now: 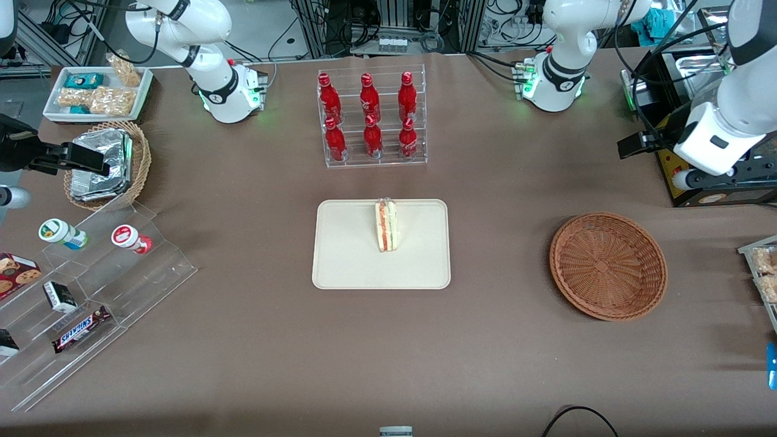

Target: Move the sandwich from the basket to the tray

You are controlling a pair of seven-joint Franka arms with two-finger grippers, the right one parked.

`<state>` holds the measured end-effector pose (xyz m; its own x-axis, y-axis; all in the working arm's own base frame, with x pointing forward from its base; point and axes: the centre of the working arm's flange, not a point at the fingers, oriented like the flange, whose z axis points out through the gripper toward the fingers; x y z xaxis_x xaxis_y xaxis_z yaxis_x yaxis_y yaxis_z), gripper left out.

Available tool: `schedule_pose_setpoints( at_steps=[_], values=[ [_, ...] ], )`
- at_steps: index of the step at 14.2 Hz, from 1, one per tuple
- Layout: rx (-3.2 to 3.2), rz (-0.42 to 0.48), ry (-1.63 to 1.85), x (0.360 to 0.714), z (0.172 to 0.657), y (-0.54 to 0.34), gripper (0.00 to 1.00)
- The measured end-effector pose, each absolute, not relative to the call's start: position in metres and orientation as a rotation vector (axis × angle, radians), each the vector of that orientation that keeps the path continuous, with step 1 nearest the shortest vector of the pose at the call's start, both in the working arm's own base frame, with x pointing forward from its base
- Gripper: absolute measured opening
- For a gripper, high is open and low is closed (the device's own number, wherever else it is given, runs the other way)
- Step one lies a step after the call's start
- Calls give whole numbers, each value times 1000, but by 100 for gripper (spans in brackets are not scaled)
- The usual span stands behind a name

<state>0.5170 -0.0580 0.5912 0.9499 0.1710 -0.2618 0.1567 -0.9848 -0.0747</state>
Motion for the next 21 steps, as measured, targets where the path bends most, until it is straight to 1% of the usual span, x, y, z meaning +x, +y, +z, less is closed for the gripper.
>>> schedule_pose_setpoints(
  at_steps=[2, 8, 10, 14, 21],
  values=[
    [-3049, 403, -258, 513, 592, -58, 100],
    [-3058, 409, -290, 507, 592, -58, 100],
    [-3059, 409, -306, 507, 592, -56, 100],
    [-3051, 380, -423, 514, 597, -56, 100],
    [-3052, 376, -444, 518, 598, -55, 100]
  ],
)
